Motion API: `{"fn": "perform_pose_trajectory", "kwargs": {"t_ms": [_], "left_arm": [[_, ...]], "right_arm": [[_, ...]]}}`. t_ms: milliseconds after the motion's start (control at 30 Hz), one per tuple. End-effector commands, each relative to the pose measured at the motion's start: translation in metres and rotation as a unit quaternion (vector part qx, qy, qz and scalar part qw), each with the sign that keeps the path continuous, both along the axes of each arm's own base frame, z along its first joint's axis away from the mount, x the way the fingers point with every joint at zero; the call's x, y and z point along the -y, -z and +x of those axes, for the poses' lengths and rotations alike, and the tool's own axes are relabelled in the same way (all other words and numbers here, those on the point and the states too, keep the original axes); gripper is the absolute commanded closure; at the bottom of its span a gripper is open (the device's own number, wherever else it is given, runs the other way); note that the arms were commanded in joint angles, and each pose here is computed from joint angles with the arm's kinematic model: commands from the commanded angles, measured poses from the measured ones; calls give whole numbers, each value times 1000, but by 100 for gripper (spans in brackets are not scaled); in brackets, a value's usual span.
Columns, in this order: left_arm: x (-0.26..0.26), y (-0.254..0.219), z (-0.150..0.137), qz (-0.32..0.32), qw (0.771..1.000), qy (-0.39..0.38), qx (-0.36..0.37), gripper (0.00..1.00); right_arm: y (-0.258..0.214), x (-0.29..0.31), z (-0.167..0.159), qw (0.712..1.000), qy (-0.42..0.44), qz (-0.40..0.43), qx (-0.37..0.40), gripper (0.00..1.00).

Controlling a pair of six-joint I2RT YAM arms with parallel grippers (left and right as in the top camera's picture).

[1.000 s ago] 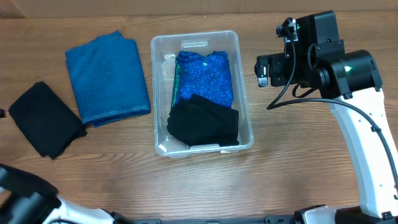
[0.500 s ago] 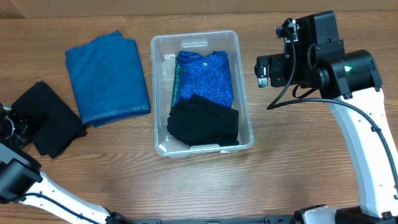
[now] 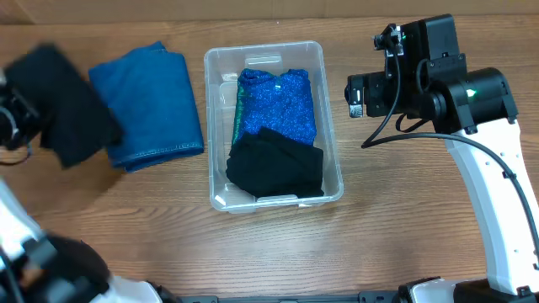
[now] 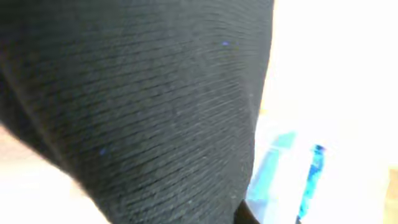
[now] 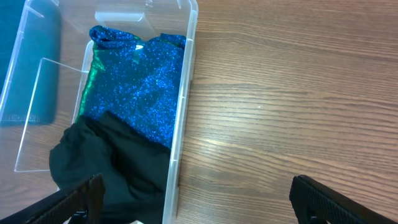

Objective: Pack container
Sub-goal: 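Grasp the black cloth on the left with the left gripper, then place the black cloth with the left gripper onto the bin's near half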

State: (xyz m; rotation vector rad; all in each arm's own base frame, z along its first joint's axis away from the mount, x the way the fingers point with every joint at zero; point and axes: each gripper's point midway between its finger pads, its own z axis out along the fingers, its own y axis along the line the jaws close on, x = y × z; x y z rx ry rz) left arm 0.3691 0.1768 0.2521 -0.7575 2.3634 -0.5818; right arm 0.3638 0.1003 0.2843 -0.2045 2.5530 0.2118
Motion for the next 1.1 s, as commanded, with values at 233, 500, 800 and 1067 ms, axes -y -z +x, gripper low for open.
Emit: {"fn": "perform_pose_trajectory", "kwargs": {"t_ms": [233, 500, 800, 1067], "left_arm": [[289, -76, -4, 139, 956, 247, 73, 96], [398, 34, -26, 251, 726, 638, 55, 96], [399, 48, -75, 222, 571, 787, 77, 96], [384, 93, -89, 194, 554, 809, -28, 96]], "right_arm": [[-6, 18, 2, 999, 36, 2, 7, 0], [-5, 18, 0, 999, 36, 1, 3, 0], [-5, 18, 0, 999, 36, 0, 2, 0], [-4, 19, 0, 999, 36, 0, 2, 0]]}}
